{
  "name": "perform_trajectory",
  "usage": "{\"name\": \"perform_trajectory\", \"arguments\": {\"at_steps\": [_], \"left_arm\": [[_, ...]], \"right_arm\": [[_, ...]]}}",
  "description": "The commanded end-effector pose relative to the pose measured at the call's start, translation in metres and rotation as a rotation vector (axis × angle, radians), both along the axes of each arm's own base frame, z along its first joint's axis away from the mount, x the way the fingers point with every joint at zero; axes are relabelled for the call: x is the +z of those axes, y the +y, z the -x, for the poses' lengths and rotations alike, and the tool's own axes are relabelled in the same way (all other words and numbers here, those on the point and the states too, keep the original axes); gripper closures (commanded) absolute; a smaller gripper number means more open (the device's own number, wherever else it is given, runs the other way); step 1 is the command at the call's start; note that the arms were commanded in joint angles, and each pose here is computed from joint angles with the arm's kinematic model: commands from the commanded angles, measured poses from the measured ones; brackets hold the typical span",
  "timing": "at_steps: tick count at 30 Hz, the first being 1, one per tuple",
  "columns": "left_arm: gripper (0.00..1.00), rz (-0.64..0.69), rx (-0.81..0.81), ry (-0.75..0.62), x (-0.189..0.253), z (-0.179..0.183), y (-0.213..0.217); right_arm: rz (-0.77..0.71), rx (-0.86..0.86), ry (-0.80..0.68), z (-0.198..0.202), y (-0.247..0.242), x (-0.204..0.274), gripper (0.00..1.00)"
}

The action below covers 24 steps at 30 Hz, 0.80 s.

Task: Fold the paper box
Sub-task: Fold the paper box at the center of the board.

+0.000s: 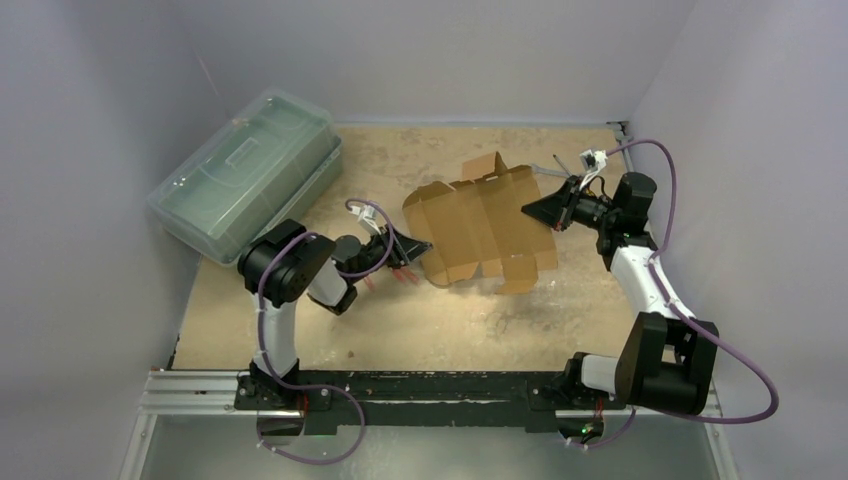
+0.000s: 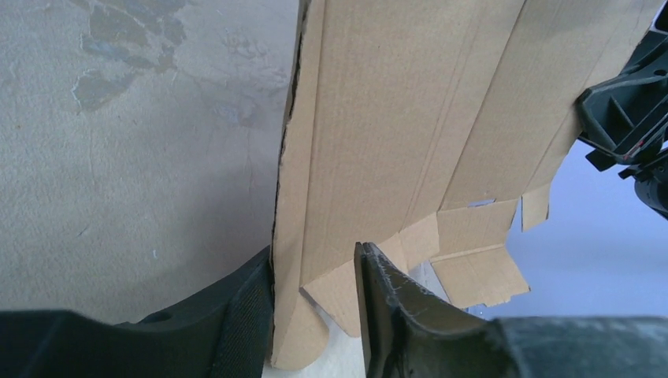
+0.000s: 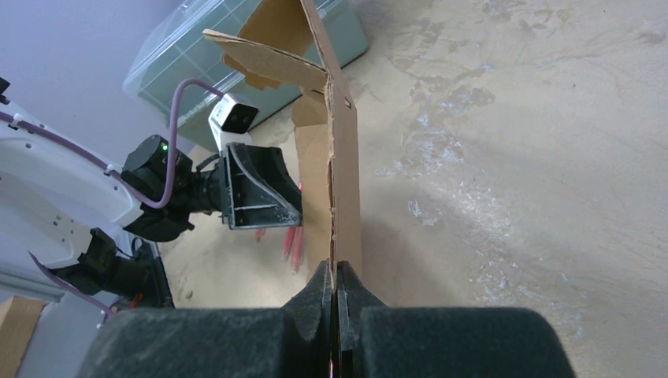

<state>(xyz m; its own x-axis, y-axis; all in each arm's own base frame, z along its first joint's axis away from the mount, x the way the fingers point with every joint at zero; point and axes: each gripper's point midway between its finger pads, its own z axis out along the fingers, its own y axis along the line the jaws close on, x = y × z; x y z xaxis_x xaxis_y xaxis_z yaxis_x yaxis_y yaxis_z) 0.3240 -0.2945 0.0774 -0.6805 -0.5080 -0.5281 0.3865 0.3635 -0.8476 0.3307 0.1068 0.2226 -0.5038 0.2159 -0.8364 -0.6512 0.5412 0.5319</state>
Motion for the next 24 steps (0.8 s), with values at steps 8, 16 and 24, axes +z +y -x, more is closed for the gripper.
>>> {"name": "perform_trajectory", "arguments": {"at_steps": [8,16,24], "left_arm": [[1.0,0.104,-0.01,-0.284,0.074,-0.002,0.001],[1.0,-0.286,-0.047,-0.247,0.079,-0.01,0.008],[1.0,-0.663,-0.261,-0.205,0.079,-0.003,0.021]], "right_arm": [[0.033,-0.019,-0.041,-0.002,-0.004,0.002,1.0],[0.332,-0.008,-0.127,-0.007,-0.027,-0.028,0.89],[0.499,0.014,-0.208,-0.005,-0.044,-0.022,0.28]]}}
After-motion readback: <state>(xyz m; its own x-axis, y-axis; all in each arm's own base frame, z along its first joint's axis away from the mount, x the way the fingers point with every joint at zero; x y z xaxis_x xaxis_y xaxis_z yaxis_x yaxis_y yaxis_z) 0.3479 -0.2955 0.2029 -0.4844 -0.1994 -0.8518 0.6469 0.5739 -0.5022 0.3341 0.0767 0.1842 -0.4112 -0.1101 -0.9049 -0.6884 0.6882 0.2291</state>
